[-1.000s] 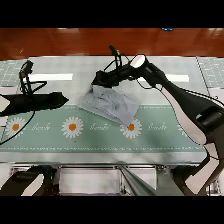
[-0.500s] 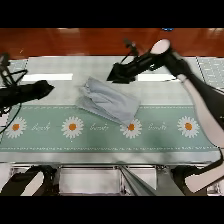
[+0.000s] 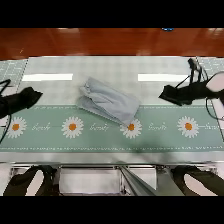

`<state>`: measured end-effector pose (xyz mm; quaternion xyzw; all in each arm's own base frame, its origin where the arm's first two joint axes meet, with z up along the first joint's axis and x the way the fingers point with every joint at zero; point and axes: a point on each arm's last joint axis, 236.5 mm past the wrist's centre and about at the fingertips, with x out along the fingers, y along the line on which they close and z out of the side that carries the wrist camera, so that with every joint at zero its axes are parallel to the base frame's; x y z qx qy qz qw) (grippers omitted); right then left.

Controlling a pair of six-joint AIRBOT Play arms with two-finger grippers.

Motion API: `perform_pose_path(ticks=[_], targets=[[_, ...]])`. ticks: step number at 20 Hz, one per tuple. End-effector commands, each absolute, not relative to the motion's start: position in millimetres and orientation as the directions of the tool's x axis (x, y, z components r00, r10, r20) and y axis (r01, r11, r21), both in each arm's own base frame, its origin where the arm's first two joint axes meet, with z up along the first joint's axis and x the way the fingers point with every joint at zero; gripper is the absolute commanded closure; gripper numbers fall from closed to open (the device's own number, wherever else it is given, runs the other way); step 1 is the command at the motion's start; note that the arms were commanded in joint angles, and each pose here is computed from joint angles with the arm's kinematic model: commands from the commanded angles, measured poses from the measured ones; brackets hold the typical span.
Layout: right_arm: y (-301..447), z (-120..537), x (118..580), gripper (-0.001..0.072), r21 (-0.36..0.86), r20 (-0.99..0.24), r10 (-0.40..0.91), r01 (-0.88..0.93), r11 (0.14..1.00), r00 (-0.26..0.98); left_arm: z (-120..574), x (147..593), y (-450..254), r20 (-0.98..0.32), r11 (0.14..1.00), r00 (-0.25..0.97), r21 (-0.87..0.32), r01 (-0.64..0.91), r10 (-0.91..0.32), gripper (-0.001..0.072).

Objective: Fold the shirts.

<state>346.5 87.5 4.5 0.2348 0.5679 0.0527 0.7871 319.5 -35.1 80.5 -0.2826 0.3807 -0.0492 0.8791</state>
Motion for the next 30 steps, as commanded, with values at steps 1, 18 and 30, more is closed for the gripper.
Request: perform_pose_path(ticks=[1,18,30], targets=[[123.6,-49.7,337.0,0.0293,0.600,-0.791,0.489,0.312,0.736,0.368,42.3,298.4,-65.2,-0.684,0.834,0.630,-0.543,-0.102,-0.368,0.0691],[277.7,-19.3,387.1,0.0691,0.765,-0.626,0.763,-0.065,0.641,0.161,34.1,299.9,-75.7,-0.673,0.837,0.638,-0.541,-0.079,-0.375,0.0691],[112.4,217.1,462.3,0.0692,0.294,-0.777,0.365,-0.218,0.931,0.513,34.2,298.9,-77.6,-0.672,0.824,0.633,-0.558,-0.094,-0.383,0.0691]])
